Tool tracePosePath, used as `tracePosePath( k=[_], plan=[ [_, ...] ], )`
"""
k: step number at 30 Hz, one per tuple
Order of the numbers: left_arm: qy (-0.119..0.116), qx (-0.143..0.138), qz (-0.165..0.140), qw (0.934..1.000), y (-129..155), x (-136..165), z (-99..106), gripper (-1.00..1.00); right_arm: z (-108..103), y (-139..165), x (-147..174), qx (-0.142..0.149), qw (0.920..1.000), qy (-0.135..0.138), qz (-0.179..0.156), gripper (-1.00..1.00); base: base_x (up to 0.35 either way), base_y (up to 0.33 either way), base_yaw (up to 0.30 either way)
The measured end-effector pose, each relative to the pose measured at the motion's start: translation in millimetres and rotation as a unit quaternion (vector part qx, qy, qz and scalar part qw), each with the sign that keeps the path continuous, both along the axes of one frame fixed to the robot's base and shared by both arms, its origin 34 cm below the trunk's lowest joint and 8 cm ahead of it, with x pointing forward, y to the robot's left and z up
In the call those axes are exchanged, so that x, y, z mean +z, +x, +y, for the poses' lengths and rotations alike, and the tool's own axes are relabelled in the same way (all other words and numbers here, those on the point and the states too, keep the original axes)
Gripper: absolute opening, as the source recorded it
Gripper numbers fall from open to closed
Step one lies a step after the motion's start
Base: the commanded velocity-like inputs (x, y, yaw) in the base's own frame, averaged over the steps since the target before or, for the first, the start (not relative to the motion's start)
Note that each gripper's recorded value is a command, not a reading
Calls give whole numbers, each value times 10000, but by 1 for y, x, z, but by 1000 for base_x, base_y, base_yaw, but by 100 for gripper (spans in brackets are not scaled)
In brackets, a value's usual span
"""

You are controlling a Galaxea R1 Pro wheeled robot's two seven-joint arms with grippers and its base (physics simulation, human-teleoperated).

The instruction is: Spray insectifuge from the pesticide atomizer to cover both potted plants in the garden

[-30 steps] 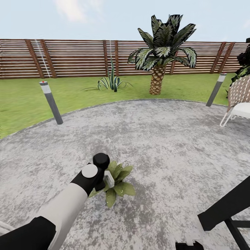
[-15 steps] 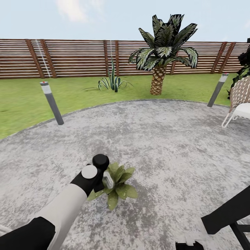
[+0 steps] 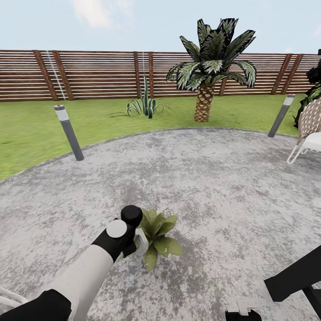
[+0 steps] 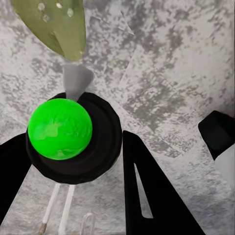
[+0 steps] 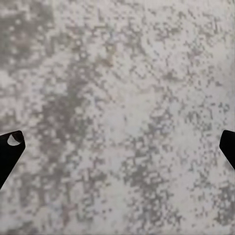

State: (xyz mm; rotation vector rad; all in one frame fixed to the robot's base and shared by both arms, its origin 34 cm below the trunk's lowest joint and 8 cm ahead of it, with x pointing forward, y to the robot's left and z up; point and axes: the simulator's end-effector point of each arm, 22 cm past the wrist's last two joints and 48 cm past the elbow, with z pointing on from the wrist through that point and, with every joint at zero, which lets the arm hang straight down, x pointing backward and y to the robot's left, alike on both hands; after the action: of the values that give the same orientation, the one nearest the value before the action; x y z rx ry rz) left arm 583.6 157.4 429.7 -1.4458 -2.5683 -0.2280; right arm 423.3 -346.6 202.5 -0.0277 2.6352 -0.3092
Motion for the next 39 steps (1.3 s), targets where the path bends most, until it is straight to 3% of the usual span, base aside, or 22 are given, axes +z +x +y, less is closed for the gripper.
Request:
tracePosePath(
  k=[5,11,13,15,16,19,23,27,31,33,37,39],
  plan=[
    [-64,2,-430,9991,42,35,-7,-100,0,0,0,0,10000,0,1,100,0,0,0],
    [-53,111,-424,9990,44,35,4,-100,0,0,0,0,10000,-2,1,100,-11,-9,0],
    [-78,256,-382,9989,43,32,14,-100,0,0,0,0,10000,-2,2,100,-198,-107,0],
    [-239,649,-313,9971,42,29,30,-100,-1,0,0,-4,10000,-5,-1,100,-299,-79,0],
    [-398,965,-259,9942,41,27,40,-100,-2,0,0,-13,10000,-8,-2,100,-325,-29,0],
    [-897,1458,-121,9852,38,23,43,-100,-2,0,0,-15,10000,-9,-1,100,-332,-9,66],
    [-1543,1747,79,9724,29,15,30,-100,-2,0,0,-15,10000,-9,-1,100,-335,-1,237],
    [-1589,1809,-126,9705,35,9,36,-100,-2,0,0,-15,10000,-9,-2,100,-268,0,274],
    [-1634,1894,-73,9682,18,-12,48,-100,-2,1,0,-16,10000,-7,-9,100,-27,0,278],
    [-2017,1741,-188,9637,15,-25,43,-100,-2,1,0,-17,10000,-7,-11,100,-3,0,193],
    [-3001,1538,-900,9371,14,-58,25,-100,-1,1,0,-12,10000,5,-13,100,-1,0,43],
    [-3266,1320,-1100,9294,0,-74,19,-100,1,2,0,13,10000,24,-16,100,0,0,6]
  ],
)
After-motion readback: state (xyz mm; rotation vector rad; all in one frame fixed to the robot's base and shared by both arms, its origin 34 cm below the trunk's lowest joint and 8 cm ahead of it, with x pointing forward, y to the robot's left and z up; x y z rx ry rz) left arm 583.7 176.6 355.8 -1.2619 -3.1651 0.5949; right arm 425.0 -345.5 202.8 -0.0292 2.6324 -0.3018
